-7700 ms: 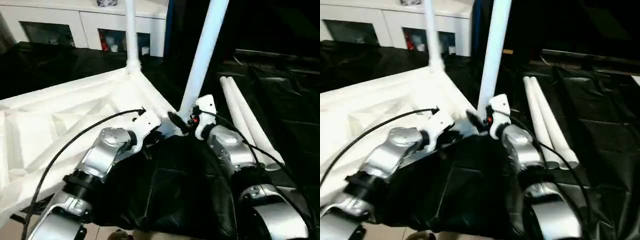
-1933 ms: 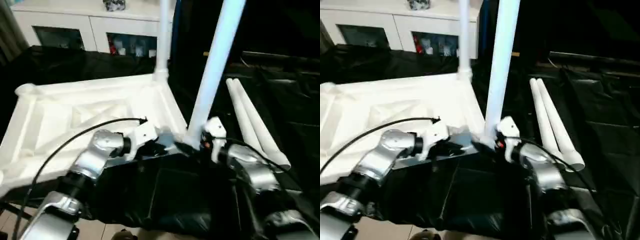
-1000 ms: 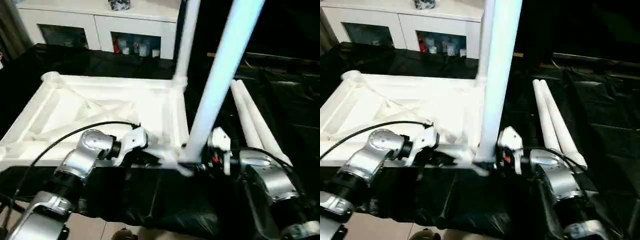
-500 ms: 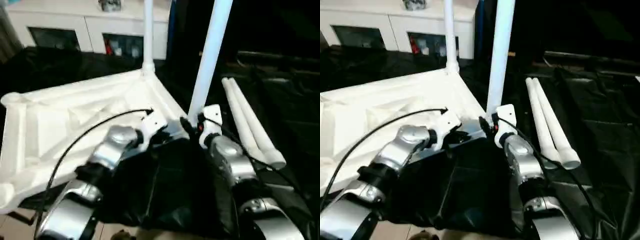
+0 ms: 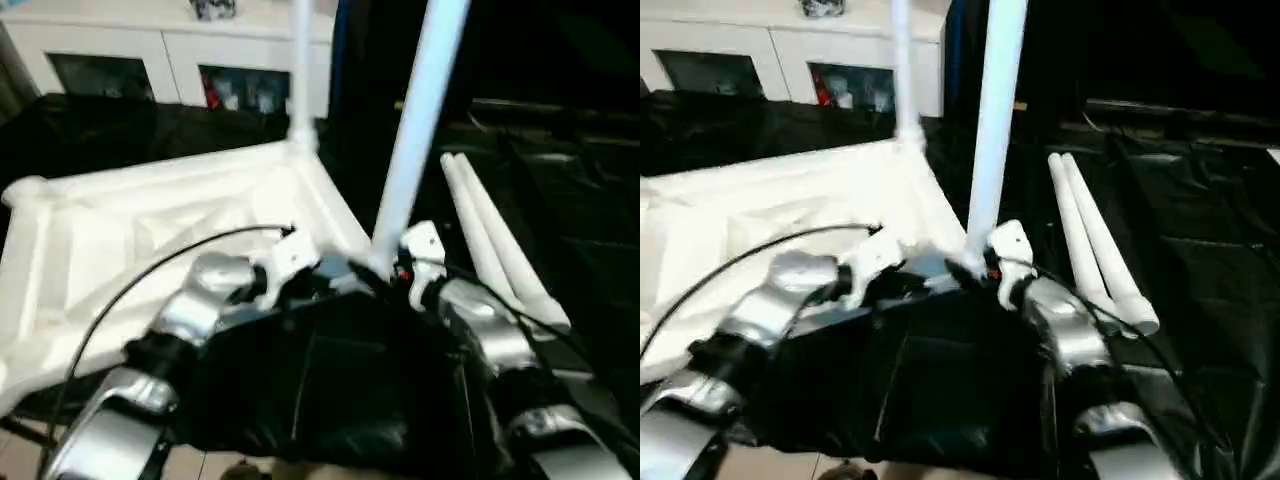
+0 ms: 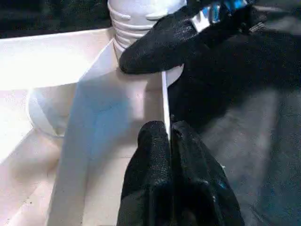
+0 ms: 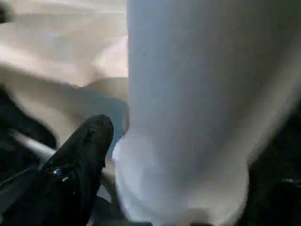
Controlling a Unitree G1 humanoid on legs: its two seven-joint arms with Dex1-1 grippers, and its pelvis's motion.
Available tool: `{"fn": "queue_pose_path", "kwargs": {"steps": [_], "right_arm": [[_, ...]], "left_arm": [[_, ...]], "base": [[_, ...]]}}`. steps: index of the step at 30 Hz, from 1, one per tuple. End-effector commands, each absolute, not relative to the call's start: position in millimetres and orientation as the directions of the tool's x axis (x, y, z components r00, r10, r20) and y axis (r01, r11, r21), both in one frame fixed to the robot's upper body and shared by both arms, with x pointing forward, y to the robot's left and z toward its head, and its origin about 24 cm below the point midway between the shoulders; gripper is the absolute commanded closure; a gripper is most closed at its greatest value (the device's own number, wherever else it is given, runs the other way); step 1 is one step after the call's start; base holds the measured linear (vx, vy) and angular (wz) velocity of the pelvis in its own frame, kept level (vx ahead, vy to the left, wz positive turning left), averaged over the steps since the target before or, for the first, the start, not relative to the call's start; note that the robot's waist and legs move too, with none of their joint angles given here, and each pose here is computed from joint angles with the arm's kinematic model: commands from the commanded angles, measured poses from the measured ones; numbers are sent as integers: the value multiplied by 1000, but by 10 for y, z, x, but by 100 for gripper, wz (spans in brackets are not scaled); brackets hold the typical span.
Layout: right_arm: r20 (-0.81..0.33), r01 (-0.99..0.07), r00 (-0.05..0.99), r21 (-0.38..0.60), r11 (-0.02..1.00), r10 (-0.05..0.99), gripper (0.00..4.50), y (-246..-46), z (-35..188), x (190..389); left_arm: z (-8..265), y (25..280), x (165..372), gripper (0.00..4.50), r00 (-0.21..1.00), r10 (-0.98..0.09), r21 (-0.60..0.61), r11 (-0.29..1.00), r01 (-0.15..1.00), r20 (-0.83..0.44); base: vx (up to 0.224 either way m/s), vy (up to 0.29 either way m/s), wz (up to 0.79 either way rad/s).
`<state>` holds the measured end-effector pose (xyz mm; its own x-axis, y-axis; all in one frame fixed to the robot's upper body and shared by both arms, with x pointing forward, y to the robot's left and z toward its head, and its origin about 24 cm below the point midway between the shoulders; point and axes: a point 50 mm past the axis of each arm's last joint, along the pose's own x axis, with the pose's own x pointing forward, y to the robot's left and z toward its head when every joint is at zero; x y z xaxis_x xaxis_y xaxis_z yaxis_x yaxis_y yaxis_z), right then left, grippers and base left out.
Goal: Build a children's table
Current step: Rotate leg to tighten
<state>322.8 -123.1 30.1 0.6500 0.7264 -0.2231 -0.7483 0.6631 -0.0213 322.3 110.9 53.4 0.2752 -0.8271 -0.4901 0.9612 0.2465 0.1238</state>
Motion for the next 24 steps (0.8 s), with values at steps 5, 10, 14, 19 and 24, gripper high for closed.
{"fn": "queue_pose_path", "kwargs": {"steps": [5,10,14,19,24], "right_arm": [[-234,-897,432,-13,442,871,75,-1237,363,3084],[-266,-969,229,33,246,936,75,-1365,426,2909],[-286,-981,167,46,187,944,89,-1385,421,2842],[-309,-991,77,81,107,948,138,-1366,380,2702],[-295,-989,65,105,100,953,167,-1305,336,2640]], "left_arm": [[651,1065,3161,450,146,-881,124,101,987,-450],[688,1237,3119,450,78,-879,94,38,995,-470],[678,1302,3098,450,51,-873,77,15,997,-485],[646,1371,3071,450,26,-859,65,-9,998,-512],[624,1361,3059,450,28,-860,62,-5,998,-510]], "base": [[0,0,0],[0,0,0],[0,0,0],[0,0,0],[0,0,0]]}}
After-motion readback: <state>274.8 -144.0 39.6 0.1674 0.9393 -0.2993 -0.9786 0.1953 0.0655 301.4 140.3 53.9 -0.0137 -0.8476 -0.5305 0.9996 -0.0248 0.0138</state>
